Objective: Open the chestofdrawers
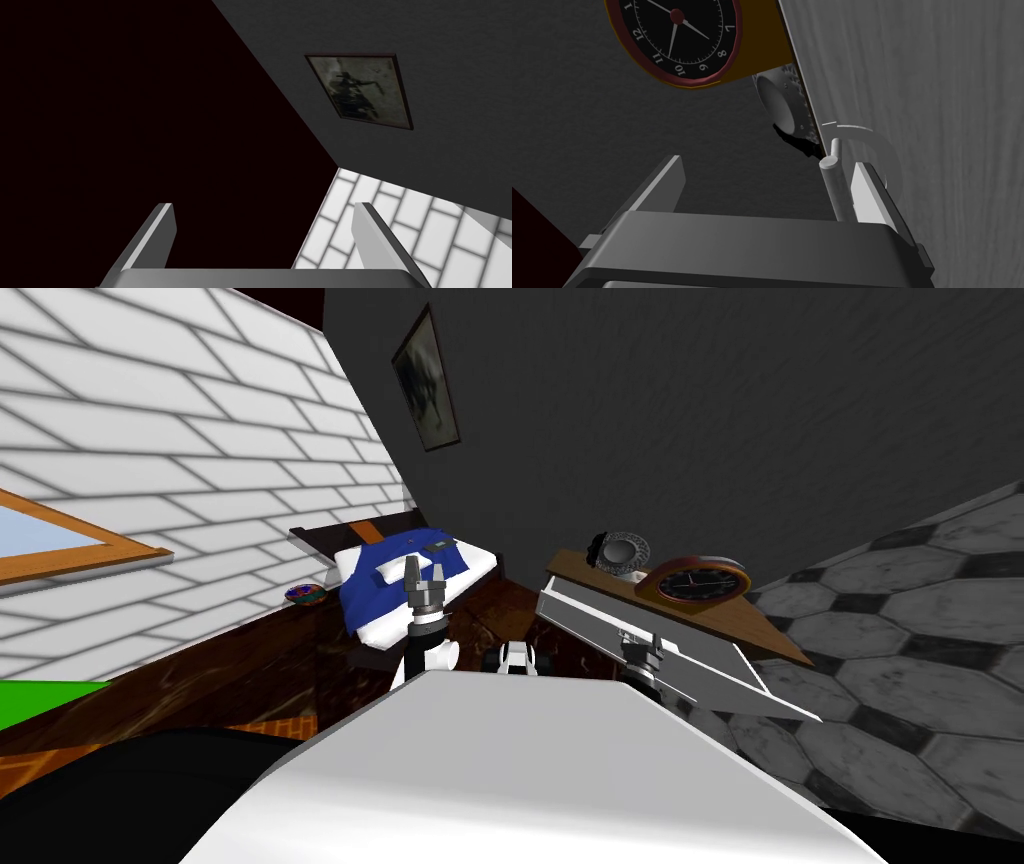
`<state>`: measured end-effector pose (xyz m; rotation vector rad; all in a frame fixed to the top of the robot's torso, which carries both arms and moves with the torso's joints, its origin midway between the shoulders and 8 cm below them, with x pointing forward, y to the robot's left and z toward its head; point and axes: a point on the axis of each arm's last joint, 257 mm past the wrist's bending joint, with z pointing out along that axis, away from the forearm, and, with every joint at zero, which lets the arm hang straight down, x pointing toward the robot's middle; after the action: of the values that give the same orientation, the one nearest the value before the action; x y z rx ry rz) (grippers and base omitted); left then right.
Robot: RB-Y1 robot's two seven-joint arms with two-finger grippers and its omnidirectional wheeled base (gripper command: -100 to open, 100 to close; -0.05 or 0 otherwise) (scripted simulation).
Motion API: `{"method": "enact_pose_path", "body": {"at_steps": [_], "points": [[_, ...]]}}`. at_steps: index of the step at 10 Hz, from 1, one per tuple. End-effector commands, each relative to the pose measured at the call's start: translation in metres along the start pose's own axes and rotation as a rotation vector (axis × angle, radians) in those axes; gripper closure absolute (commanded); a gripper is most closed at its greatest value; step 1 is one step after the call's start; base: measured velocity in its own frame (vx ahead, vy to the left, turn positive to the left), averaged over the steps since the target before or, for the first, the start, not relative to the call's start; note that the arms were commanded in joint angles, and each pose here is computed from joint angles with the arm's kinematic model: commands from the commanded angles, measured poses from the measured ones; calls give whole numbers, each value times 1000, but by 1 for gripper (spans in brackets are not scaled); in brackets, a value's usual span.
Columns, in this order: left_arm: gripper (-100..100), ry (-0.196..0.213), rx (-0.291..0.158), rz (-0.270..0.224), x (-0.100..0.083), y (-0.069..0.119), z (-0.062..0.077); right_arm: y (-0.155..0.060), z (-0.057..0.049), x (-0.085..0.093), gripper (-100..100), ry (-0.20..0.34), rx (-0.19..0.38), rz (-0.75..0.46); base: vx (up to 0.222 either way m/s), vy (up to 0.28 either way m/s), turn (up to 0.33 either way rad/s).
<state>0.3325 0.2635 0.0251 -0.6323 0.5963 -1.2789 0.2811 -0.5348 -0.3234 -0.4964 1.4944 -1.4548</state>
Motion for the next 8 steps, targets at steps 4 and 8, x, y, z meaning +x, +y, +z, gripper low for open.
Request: {"method": "enact_pose_path", "body": {"at_steps": [4,8], "points": [[0,0,0,0,0,0,0,-5,11,6,0,2,-25,-3,-10,27,-11],[0,0,0,0,0,0,0,-2,8,7,0,5,-35,-5,0,0,0]]}}
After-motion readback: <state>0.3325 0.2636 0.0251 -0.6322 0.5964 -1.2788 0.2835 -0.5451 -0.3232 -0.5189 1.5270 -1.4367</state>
